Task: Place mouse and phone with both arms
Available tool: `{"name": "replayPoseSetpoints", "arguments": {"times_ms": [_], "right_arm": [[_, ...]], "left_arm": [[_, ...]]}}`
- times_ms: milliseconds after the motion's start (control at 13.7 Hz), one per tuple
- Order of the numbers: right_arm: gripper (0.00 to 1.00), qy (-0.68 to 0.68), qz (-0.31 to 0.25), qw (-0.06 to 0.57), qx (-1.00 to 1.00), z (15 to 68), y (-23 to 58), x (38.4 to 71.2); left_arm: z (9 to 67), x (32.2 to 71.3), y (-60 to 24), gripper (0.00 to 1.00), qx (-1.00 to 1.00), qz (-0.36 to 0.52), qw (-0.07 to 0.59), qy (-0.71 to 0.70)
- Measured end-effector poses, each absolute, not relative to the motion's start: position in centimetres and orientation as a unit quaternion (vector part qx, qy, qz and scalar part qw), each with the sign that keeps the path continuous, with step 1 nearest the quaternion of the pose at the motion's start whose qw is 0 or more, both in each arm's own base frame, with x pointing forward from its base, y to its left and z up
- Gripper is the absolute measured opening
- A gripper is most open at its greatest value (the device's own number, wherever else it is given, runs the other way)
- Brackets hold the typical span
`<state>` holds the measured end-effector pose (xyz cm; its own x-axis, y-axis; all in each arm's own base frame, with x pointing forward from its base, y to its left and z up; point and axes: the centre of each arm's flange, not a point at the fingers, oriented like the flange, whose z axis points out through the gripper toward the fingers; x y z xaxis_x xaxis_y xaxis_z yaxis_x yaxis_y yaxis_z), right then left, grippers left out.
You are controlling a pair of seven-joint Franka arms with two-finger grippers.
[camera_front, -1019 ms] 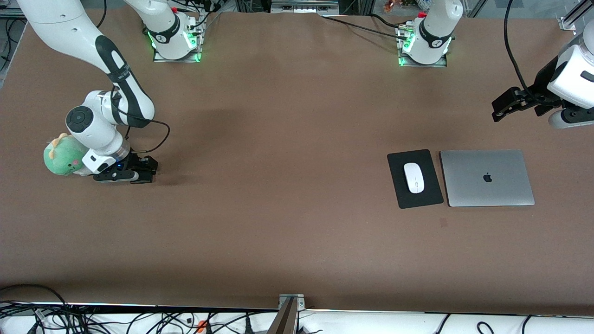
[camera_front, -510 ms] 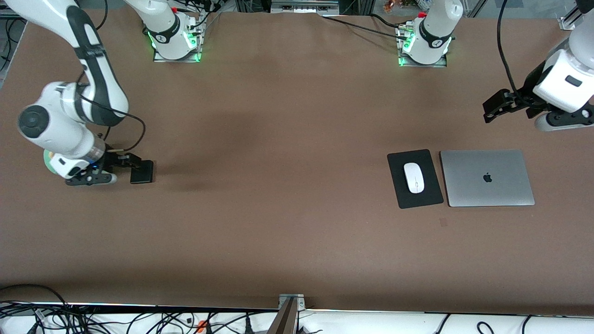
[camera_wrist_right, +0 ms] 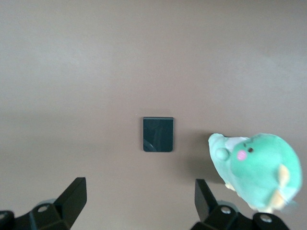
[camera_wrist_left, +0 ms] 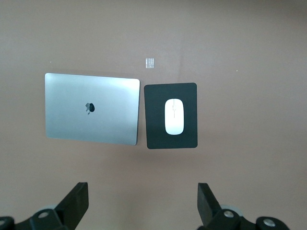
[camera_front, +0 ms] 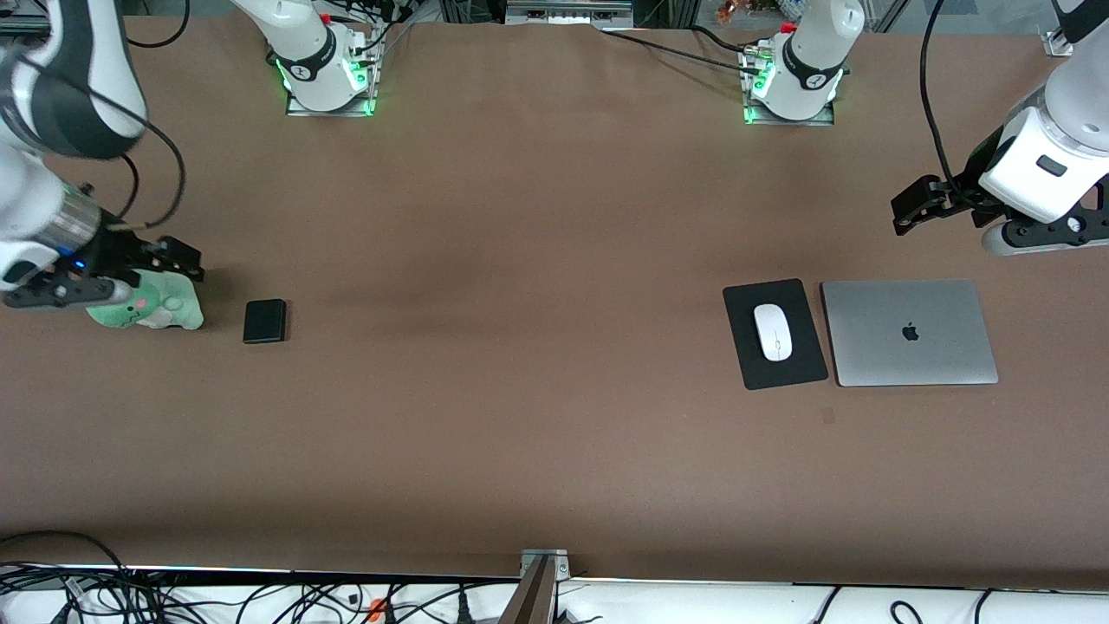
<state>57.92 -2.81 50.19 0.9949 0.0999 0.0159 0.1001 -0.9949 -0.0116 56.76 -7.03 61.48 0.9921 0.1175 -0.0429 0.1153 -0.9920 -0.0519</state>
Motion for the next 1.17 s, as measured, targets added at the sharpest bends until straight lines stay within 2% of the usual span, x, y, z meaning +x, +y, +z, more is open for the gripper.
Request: {"name": "replayPoseSetpoints", "arguments": {"times_ms": [218,510,1165], "right_arm": [[1.00,-0.042,0.000,0.008,-0.999,56.7,-2.3,57.0],[1.00,-0.044,-0.015,0.009,-0.999,61.7,-1.6,55.5],[1.00,-0.043,-0.021,0.008,-0.999,62.6,-1.5,55.0]], "left_arm": [[61.5,56.8,-7.0,1.00,-0.998,0.022,0.024,-0.058],[61.6,56.8,-7.0,1.00,-0.998,0.021,0.024,-0.058],[61.6,56.8,-7.0,1.00,-0.998,0.021,0.024,-0.058]]}}
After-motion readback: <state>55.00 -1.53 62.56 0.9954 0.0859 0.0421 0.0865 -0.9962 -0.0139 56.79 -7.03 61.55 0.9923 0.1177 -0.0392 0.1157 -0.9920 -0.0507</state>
